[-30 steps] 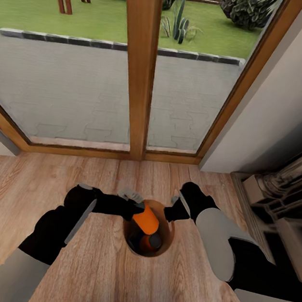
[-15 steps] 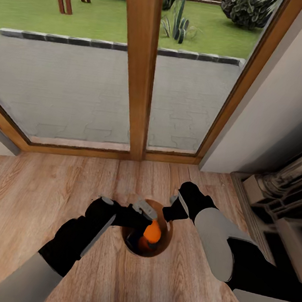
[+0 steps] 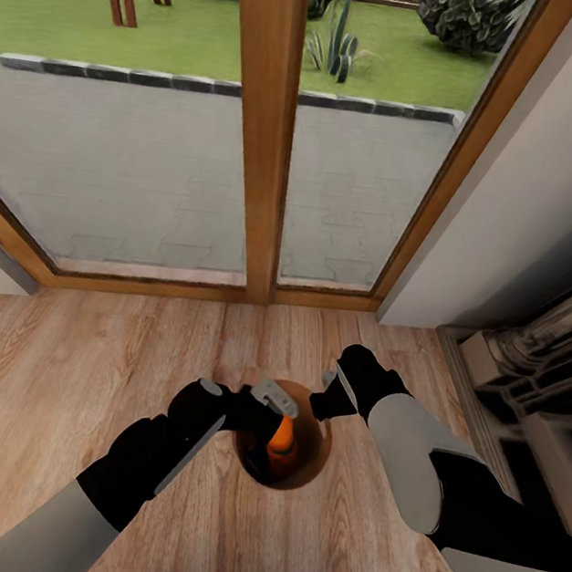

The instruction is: Put the three can of soda from the living room inside the tash can in the kitchen.

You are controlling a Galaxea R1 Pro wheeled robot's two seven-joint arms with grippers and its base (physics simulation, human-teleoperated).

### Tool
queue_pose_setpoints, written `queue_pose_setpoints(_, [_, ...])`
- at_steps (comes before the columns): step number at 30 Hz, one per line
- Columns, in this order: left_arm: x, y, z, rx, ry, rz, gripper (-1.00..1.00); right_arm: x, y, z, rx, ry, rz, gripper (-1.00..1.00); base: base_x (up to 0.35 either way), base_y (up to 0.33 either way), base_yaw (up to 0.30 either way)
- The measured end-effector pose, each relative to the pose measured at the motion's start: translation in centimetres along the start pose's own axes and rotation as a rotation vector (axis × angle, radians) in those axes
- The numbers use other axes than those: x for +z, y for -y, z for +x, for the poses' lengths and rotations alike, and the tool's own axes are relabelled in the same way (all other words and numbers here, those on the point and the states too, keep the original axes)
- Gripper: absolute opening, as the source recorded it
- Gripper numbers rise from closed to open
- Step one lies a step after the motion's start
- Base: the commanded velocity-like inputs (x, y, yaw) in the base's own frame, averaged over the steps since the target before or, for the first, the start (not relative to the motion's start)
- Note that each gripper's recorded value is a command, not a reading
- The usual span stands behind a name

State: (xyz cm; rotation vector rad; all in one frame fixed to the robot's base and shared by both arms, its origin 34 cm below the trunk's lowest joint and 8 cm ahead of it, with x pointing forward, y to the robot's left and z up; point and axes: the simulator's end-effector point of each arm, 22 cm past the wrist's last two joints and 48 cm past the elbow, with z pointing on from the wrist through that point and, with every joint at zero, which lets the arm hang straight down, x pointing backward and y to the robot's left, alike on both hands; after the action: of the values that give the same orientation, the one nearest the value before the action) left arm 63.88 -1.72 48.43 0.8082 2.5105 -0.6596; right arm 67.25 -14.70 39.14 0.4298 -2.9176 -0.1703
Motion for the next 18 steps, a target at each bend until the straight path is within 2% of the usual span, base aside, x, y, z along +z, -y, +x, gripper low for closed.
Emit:
queue_pose_setpoints(2, [0.0,-0.5,0.0,0.016,0.001,-0.022,-1.00,0.0,0.0,0.0,0.000,-0.001,-0.002,-1.00,0.000,0.000,0.000])
queue_pose_setpoints(5, [0.1,-0.5,0.0,0.015,0.002,-0.023,-1.00,0.0,0.0,0.0,-0.001,-0.001,0.000,-1.00,0.000,0.000,0.000])
queue_pose_setpoints(6, [0.1,-0.5,0.0,0.014,0.003,-0.023,1.00,0.0,0.0,0.0,-0.001,-0.001,0.000,-1.00,0.000,0.000,0.000])
queue_pose_setpoints(12, [0.1,-0.6,0.1,0.016,0.003,-0.026,1.00,0.0,-1.8,-0.1,0.051,0.006,-0.085,-1.00,0.000,0.000,0.000])
queue_pose_setpoints(18, [0.1,-0.6,0.1,0.016,0.002,-0.026,1.00,0.0,-0.5,0.0,0.013,0.000,-0.024,-1.00,0.000,0.000,0.000])
